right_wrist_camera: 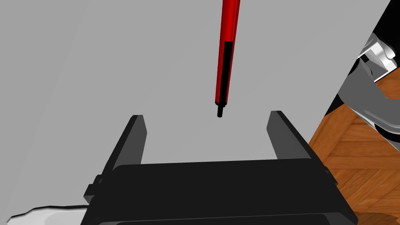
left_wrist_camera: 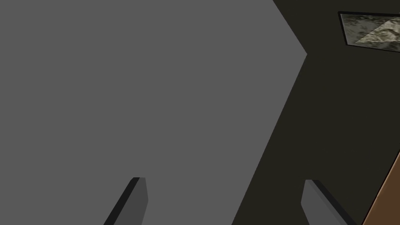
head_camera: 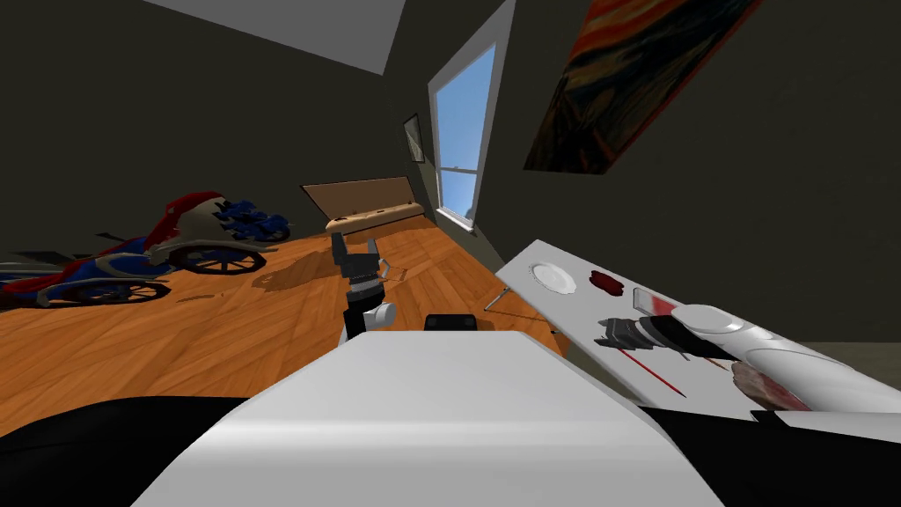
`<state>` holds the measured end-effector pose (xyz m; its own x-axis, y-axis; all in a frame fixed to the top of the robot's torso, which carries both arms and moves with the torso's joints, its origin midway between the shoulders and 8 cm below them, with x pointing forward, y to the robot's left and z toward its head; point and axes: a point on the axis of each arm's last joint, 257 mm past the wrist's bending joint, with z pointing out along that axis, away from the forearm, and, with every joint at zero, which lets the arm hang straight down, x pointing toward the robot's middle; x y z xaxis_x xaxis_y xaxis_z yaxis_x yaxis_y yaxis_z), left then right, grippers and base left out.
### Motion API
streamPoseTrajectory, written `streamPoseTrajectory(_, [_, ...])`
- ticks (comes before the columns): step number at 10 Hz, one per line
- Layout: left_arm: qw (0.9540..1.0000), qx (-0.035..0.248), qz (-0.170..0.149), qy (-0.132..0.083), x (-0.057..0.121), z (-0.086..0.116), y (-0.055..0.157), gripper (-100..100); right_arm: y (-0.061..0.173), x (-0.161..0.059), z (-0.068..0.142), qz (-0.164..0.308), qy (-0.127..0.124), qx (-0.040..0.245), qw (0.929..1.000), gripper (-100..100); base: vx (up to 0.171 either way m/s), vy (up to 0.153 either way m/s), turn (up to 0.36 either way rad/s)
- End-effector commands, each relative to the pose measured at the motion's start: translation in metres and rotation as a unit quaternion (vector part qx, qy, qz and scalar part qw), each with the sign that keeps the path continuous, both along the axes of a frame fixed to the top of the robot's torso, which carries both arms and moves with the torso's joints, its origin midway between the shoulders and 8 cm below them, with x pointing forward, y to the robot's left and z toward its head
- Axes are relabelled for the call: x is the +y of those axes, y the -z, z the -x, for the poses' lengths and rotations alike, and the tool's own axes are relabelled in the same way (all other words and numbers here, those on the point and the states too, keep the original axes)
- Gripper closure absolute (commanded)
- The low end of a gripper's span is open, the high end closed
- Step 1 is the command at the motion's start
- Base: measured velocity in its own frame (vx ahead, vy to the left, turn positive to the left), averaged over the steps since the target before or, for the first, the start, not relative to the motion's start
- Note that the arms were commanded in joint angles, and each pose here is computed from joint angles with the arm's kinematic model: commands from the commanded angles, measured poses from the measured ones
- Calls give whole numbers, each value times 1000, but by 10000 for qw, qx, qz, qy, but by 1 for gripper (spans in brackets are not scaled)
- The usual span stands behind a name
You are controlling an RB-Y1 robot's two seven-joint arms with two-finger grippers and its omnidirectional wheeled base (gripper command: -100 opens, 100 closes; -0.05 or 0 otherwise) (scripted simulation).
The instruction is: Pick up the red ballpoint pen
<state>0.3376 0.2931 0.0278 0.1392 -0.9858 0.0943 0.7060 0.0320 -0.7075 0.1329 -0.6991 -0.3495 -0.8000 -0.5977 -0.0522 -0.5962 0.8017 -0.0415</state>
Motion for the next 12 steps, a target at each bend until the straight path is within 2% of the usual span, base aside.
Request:
streamPoseTrajectory(1, [10000,0,0,0,0,0,0,0,0,0,0,0,0,0,10000,100,-16,-2,-14])
streamPoseTrajectory(5, [10000,0,0,0,0,0,0,0,0,0,0,-1,2,3,10000,100,-2,0,-1])
streamPoseTrajectory(6, [10000,0,0,0,0,0,0,0,0,0,0,-1,3,3,10000,0,0,0,0])
streamPoseTrajectory(7, [10000,0,0,0,0,0,0,0,-3,-1,0,1,-79,2,10000,100,80,-1,-200])
streamPoseTrajectory(8, [10000,1,-1,-1,0,0,0,0,-5,0,-2,1,-166,1,9999,100,137,23,-267])
streamPoseTrajectory(11, [10000,2,-1,-2,0,0,0,0,-21,2,-12,6,-692,-2,9976,100,187,50,-344])
streamPoseTrajectory(12, [10000,1,-1,-2,0,0,0,0,-17,0,-10,11,-565,-5,9984,100,76,38,-82])
